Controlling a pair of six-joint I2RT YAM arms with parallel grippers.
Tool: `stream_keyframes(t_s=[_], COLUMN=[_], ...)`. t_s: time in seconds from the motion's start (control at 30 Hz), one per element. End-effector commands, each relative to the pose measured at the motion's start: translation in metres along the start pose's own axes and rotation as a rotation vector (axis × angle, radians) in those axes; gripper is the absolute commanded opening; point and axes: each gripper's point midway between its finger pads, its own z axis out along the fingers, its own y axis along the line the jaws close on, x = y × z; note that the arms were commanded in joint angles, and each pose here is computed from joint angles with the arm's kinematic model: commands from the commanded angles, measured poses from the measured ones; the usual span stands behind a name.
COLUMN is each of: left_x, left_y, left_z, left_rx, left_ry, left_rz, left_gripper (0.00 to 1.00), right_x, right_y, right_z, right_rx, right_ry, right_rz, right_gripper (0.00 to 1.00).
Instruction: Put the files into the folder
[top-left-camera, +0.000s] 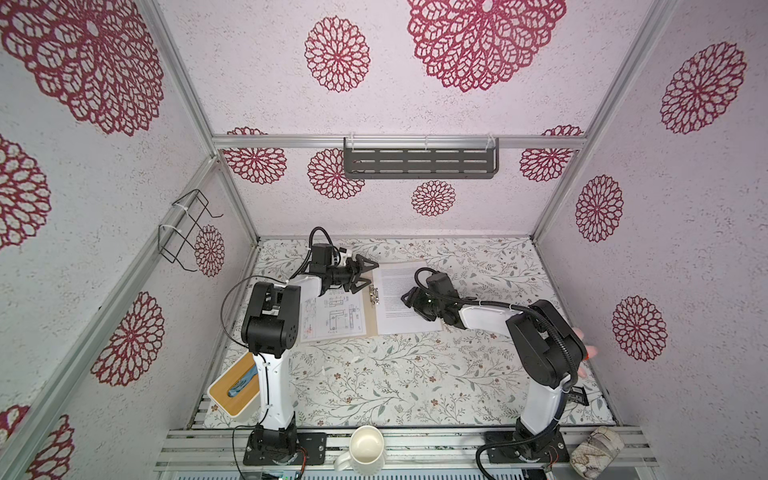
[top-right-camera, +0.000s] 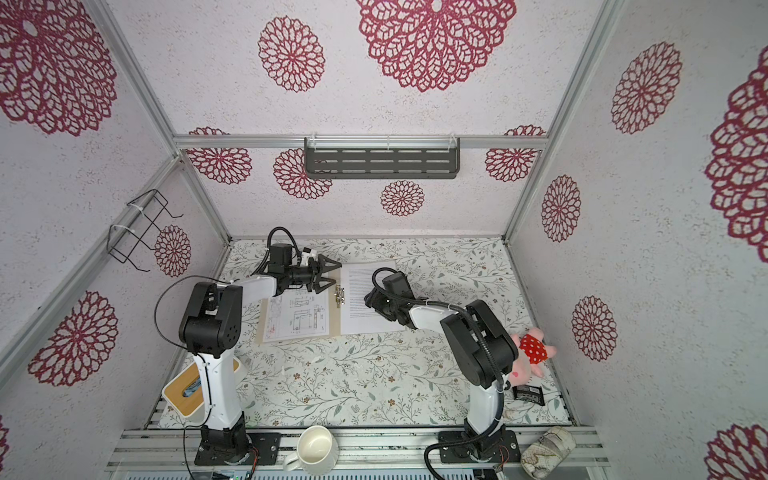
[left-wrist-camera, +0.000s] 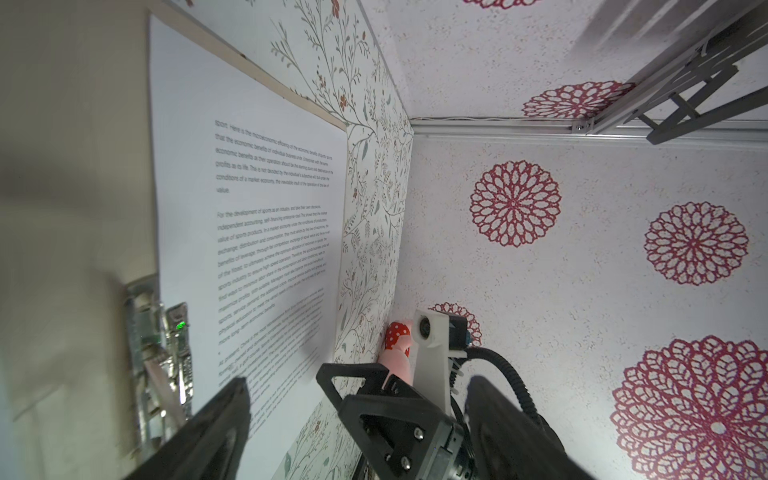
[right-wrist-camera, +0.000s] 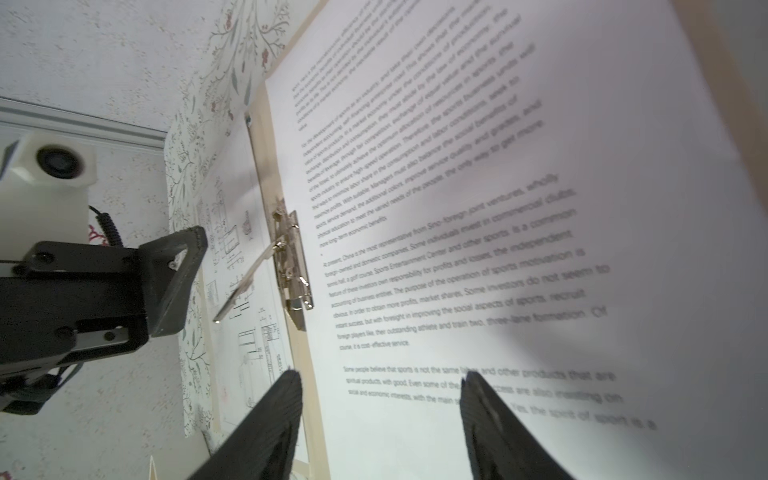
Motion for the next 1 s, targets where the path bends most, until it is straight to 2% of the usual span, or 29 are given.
stream_keyframes(t_s=[0.0,0.1,0.3,0.63,0.97], left_x=[-0.008,-0.004,0.0,0.0,-0.001], left_y=[-0.001,0.015,0.039,0.061,0.07], left_z=[-0.015,-0.014,-0.014,-0.008,0.009], left_rx=[-0.065,-0.13,-0.213,-0.283,-0.295], left_ry=[-0.029,0.002,0.027,0.044,0.059], left_rz=[0.036,0.012,0.004,0.002,-0.004], left_gripper=[0.8,0.72,0.42,0.29,0.24], right_x=[-0.009,-0.009,-0.007,-0.006,-0.001], right_y=[0.021,0.023,0.022,0.021,0.016], right_z=[-0.001,0.003,0.008,0.011,0.011], right_rx=[-0.04,-0.042,-0.037,-0.026,-0.01], right_ry=[-0.023,-0.015,-0.003,0.01,0.026], right_rz=[0.022,0.028,0.036,0.035,0.033], right_gripper=[0.63,0.62,0.61,0.61,0.61])
